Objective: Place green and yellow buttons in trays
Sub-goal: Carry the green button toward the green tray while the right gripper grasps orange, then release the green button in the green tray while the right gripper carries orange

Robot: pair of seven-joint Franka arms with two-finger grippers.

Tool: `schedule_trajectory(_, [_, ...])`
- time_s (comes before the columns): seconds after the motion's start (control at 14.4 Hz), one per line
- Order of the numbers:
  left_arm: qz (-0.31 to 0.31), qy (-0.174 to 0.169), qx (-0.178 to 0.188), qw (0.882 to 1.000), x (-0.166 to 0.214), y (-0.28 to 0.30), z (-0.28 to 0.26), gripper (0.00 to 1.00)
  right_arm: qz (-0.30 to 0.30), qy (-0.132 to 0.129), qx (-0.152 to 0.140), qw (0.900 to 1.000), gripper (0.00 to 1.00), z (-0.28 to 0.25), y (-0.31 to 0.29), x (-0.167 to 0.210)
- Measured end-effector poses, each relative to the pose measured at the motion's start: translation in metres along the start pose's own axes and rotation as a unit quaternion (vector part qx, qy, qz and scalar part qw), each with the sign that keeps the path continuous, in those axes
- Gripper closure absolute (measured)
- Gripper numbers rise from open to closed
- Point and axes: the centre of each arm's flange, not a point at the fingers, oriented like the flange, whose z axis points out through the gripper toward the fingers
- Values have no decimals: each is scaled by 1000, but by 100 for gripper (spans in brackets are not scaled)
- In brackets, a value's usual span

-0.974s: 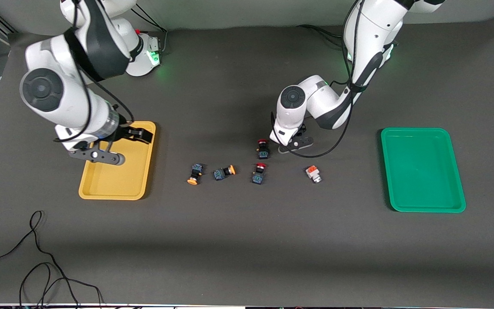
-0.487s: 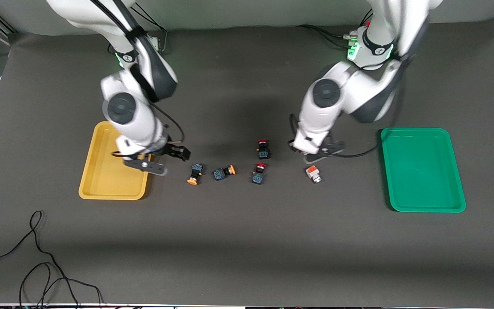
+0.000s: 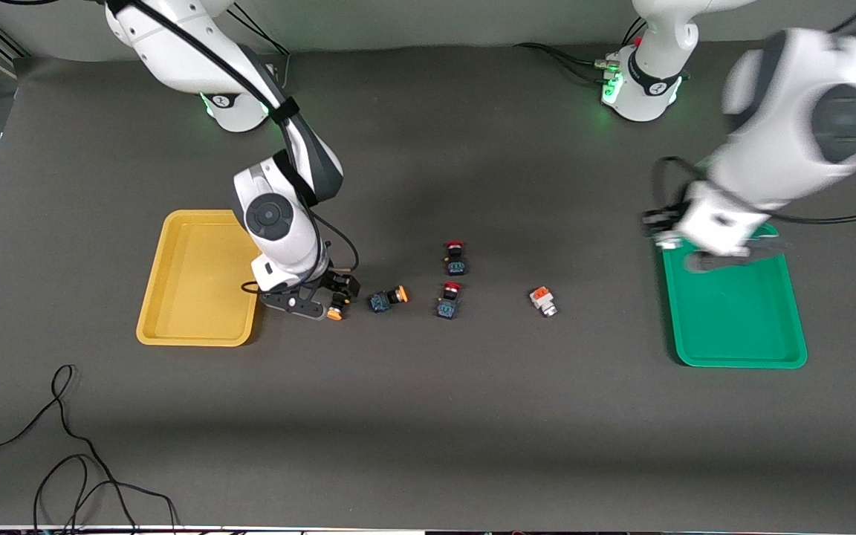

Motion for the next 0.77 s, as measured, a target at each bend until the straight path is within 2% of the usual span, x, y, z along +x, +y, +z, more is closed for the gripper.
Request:
schedule_trajectory(0.28, [43, 10, 12, 999, 34, -121, 17, 59, 3, 9, 1, 1000, 2, 36, 4, 4])
schedule_trajectory(0.49, [65, 35, 23, 997, 53, -141, 98, 59, 3, 8, -2, 1000, 4, 52, 5, 2])
schedule_trajectory(0.77, [86, 50, 2, 995, 60, -145, 234, 59, 3, 9, -1, 1000, 49, 52, 4, 4])
